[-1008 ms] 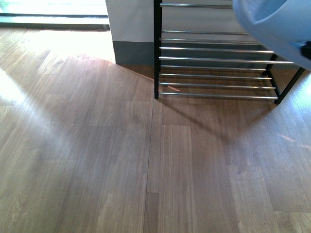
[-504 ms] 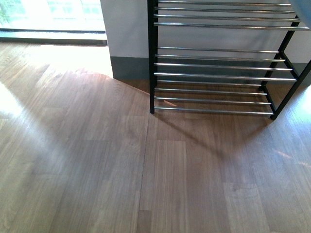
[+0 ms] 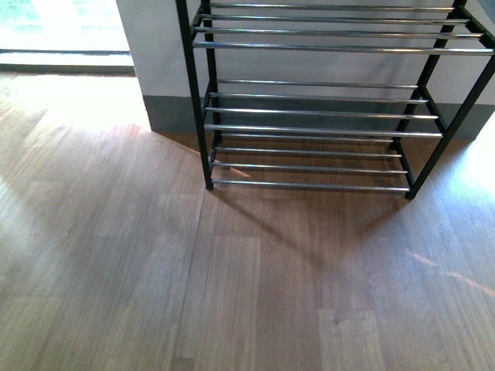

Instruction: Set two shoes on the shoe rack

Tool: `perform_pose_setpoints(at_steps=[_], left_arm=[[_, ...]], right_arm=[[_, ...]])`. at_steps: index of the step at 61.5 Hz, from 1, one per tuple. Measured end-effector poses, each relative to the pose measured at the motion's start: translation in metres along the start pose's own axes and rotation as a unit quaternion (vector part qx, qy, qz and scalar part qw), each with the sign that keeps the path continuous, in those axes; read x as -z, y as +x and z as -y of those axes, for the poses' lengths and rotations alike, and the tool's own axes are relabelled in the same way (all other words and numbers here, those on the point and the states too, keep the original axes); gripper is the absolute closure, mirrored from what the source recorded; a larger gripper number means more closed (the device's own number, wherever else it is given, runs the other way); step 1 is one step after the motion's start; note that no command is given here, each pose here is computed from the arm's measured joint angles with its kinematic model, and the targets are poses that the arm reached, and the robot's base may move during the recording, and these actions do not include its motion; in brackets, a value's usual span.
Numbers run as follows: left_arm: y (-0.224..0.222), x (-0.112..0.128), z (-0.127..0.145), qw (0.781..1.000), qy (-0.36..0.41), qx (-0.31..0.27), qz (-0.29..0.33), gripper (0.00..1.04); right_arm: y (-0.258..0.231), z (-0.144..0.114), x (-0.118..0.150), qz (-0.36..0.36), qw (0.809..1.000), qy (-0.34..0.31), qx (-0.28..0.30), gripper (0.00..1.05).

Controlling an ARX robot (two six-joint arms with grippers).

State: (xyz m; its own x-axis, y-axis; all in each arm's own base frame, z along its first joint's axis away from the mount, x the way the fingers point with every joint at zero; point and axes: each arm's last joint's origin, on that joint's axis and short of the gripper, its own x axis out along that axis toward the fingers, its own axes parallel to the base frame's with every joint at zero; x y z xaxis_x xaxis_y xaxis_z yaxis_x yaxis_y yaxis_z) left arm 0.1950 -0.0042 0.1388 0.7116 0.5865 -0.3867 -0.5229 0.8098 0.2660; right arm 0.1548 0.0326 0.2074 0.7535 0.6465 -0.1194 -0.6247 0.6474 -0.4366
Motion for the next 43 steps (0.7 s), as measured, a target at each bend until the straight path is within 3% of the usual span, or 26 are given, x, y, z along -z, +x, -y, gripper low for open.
perform_pose_setpoints(at_steps=[43], left_arm=[[0.0002,-0.001,-0.0002,1.0,-0.001,-0.002,0.001,1.03]], right_arm=[[0.0003,0.0001,-0.0004,0.001,1.0,0.0,-0.002,1.03]])
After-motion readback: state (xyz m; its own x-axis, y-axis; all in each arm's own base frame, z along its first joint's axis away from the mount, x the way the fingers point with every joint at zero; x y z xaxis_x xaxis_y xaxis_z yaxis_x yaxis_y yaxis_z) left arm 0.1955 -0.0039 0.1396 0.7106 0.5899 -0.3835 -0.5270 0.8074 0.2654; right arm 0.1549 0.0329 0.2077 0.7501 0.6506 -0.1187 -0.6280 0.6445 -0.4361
